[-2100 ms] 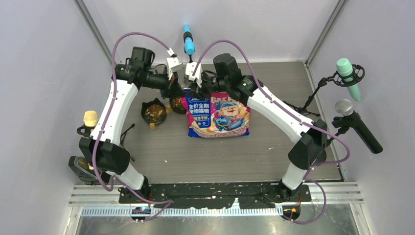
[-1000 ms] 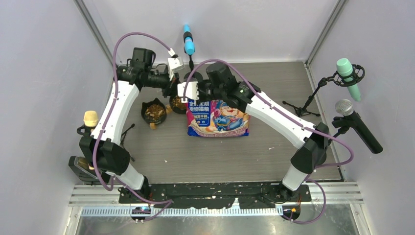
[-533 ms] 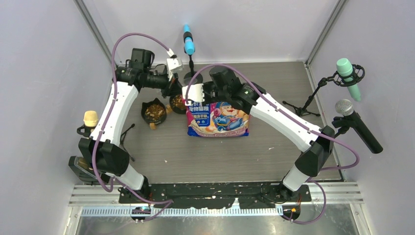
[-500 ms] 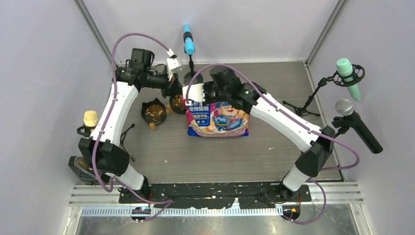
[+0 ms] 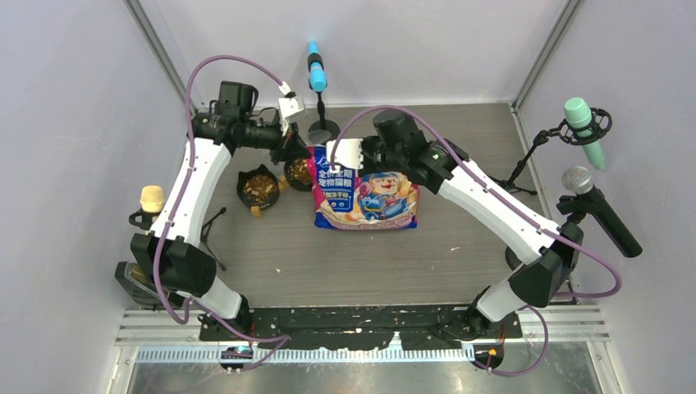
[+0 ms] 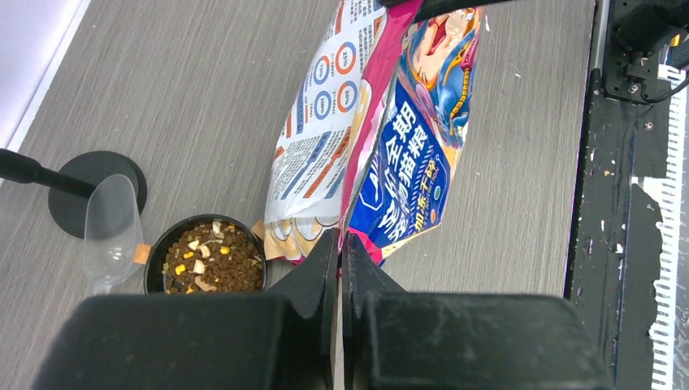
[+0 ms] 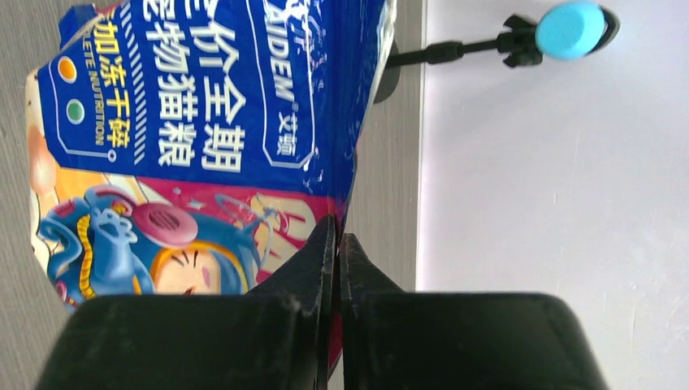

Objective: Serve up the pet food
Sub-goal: Close the pet food bag at the center of the board.

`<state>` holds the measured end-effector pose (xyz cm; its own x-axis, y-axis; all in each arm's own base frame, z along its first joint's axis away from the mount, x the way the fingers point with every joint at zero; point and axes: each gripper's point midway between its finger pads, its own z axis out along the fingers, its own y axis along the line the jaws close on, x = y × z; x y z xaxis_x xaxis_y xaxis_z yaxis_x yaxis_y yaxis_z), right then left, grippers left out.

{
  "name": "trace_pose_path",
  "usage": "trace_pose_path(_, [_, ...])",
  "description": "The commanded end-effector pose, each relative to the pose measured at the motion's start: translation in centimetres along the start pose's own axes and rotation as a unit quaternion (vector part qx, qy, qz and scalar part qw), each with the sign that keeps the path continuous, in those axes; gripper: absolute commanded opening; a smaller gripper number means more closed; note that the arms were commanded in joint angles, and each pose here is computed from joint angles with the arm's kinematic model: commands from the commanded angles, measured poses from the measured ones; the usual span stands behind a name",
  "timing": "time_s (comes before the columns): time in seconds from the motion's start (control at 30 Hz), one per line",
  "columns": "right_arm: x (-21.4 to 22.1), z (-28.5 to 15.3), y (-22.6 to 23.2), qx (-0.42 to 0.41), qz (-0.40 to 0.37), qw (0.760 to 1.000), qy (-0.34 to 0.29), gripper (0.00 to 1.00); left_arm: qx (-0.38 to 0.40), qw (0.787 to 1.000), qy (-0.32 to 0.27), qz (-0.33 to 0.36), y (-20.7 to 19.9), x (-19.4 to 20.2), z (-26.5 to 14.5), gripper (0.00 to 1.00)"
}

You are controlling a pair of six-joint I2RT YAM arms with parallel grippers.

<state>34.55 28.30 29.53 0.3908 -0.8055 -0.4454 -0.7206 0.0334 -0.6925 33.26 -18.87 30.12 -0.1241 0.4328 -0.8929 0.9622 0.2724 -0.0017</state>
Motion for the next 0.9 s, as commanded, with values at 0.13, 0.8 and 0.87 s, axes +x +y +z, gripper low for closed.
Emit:
trace_pose_path(0.13, [12.9,-8.8,-1.0,0.064,0.036,0.963,0.26,0.05,-0.092,0.994,0.061,-0.023,2.2,2.9,-4.1,0.0])
trace_pose_path(0.8, [5.8,-5.5,-2.5,0.069,0.059,0.991,0.099,0.05,-0.085,0.996,0.002,-0.017,0.2,-2.1,-5.4,0.34])
trace_pose_path(0.87, [5.2,-5.6,-3.6,0.087,0.079,0.989,0.093,0.06,-0.096,0.995,0.001,-0.015,0.2,-2.7,-5.9,0.43])
